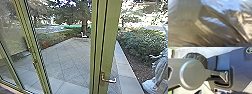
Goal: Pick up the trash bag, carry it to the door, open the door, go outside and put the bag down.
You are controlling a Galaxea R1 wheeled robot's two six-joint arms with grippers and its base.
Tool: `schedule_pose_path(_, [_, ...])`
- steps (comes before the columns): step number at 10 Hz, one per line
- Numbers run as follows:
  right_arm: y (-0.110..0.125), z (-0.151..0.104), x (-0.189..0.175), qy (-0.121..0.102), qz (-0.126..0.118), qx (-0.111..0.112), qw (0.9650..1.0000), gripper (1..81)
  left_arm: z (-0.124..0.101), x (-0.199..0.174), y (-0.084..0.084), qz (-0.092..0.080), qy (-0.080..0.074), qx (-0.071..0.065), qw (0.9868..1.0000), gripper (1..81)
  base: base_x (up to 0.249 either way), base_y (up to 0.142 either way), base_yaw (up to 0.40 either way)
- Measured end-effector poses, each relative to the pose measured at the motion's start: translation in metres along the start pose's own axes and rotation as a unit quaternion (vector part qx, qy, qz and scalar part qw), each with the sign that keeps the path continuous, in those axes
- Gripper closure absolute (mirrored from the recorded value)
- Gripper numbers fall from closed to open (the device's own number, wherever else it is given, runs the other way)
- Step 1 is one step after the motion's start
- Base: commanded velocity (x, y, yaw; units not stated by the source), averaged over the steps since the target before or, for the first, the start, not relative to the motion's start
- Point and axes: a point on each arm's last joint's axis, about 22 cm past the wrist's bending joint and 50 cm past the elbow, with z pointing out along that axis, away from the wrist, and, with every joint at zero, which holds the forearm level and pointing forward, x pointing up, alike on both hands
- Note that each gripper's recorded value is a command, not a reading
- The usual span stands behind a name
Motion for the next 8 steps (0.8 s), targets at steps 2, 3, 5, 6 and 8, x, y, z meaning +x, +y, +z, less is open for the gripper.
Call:
schedule_pose_path(2, [-0.032,-0.039,0.008,0.012,0.001,0.036,0.9993,1.0,0.0,0.0,0.0,-0.009,0.0,0.0,1.0,81.1,0.0,0.0,0.0])
schedule_pose_path(3, [-0.042,-0.059,0.015,0.018,-0.002,0.046,0.9988,1.0,0.0,0.0,0.002,-0.011,-0.001,-0.002,0.9999,81.1,0.0,0.0,0.0])
schedule_pose_path(5, [-0.079,-0.096,0.038,0.036,-0.013,0.079,0.9961,1.0,0.0,0.0,0.008,-0.012,-0.001,-0.009,0.9999,81.1,0.0,0.0,0.0])
schedule_pose_path(6, [-0.093,-0.116,0.051,0.046,-0.021,0.09,0.9946,1.0,0.0,0.0,0.008,-0.013,-0.001,-0.009,0.9999,81.1,0.0,0.0,0.0])
schedule_pose_path(8, [-0.109,-0.16,0.072,0.062,-0.037,0.094,0.9929,1.0,0.0,0.0,0.008,-0.013,-0.001,-0.01,0.9999,81.1,0.0,0.0,0.0])
